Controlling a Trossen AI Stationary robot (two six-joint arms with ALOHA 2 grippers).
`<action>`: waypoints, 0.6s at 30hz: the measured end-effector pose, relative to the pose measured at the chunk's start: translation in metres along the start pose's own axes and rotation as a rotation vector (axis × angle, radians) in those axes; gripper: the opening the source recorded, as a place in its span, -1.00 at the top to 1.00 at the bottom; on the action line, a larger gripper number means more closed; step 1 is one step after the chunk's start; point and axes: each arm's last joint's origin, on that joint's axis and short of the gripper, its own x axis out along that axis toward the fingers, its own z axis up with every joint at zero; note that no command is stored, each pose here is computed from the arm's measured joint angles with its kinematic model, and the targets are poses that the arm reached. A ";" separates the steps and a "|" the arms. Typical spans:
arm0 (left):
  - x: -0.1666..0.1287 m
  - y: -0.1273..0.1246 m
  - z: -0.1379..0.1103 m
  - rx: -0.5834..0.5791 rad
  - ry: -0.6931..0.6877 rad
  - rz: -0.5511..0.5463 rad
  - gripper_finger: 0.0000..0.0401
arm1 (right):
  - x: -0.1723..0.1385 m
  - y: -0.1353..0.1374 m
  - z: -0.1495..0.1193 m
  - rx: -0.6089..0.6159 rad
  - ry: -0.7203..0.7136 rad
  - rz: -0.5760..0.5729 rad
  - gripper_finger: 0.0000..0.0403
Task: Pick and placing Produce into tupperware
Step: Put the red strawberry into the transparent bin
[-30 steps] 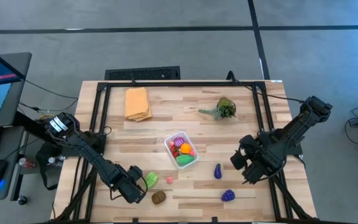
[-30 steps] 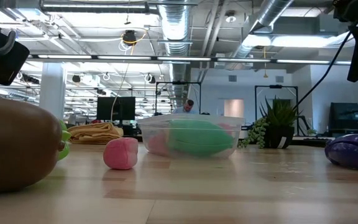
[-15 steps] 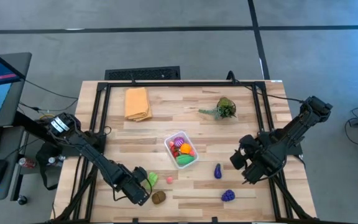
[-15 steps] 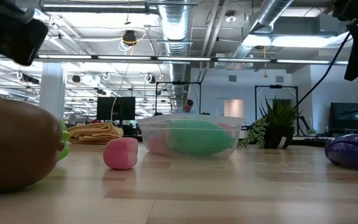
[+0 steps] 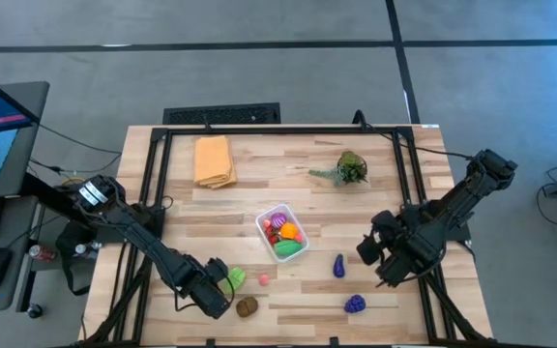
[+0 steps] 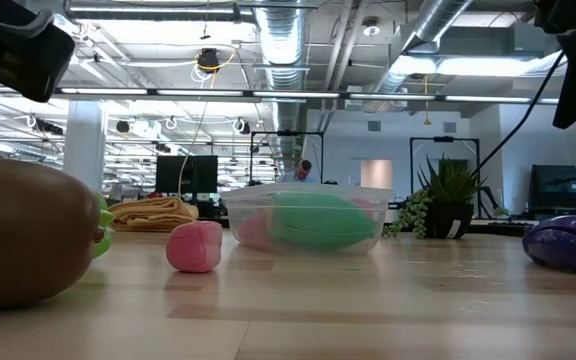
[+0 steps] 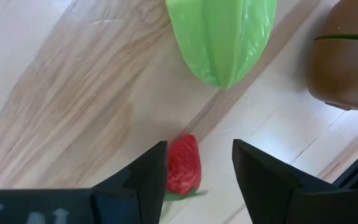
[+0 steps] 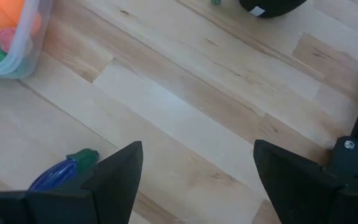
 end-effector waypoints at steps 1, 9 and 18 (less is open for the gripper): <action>0.000 0.000 0.000 0.002 0.000 0.000 0.14 | 0.000 0.000 0.000 0.001 0.000 0.002 -0.63; 0.001 0.001 -0.001 0.032 0.017 0.013 -0.08 | 0.000 0.001 0.000 0.003 0.001 0.006 -0.63; 0.004 0.007 -0.006 0.079 0.058 0.045 -0.16 | 0.000 0.002 0.000 0.011 0.004 0.022 -0.63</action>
